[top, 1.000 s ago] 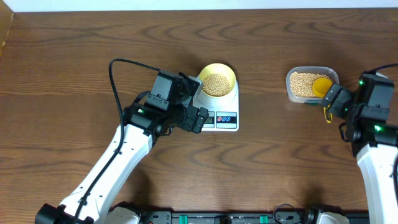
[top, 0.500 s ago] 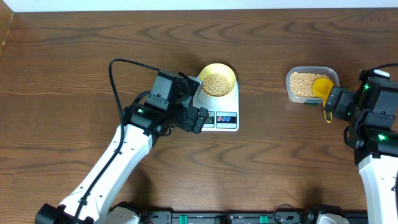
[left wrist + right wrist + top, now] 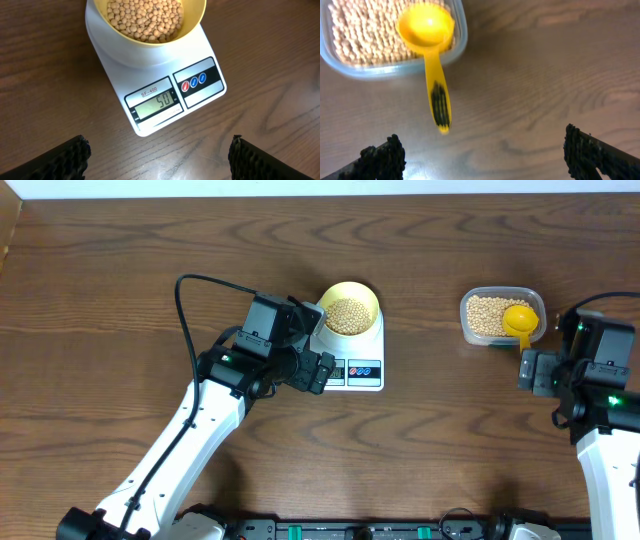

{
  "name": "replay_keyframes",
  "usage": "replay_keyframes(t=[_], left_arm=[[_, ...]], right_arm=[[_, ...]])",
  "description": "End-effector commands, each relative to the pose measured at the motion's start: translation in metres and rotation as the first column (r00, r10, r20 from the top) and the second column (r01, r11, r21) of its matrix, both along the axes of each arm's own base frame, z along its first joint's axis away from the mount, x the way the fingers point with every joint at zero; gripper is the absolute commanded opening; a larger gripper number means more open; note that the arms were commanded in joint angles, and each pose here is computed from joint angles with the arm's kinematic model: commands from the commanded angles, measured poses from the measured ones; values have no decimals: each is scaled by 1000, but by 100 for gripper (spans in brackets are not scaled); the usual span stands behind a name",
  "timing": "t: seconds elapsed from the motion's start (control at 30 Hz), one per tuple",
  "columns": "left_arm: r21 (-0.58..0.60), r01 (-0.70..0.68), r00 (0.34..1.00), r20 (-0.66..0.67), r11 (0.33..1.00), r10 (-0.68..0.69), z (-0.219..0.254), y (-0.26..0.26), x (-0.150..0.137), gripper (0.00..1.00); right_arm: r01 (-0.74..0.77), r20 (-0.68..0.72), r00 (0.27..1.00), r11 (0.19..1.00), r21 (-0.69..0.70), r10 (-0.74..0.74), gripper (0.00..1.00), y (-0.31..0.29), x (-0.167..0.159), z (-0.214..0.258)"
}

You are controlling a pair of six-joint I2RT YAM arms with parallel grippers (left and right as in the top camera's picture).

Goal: Scoop item into bowl and weigh 50g on scale
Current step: 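Lower the scoop into the tub and open the right gripper, then lift the open right gripper away from the scoop handle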

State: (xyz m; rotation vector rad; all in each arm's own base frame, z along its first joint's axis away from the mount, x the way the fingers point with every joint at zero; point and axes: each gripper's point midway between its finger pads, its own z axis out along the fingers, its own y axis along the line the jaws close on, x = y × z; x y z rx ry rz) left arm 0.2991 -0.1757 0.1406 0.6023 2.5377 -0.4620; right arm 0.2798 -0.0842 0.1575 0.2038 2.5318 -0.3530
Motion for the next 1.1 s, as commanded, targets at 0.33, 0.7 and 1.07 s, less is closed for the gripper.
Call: replay_keyframes(t=[0.33, 0.7, 1.07], left_arm=[[-16, 11, 1000, 18, 1000, -11, 8, -3, 1, 90], [-16, 11, 1000, 18, 1000, -11, 8, -3, 1, 90], [-15, 11, 1000, 18, 1000, -10, 8, -3, 1, 90]], right_arm=[[-18, -143, 989, 999, 50, 25, 99, 9, -30, -19], [-40, -134, 990, 995, 93, 52, 99, 17, -28, -20], [-40, -133, 990, 995, 92, 52, 99, 17, -28, -20]])
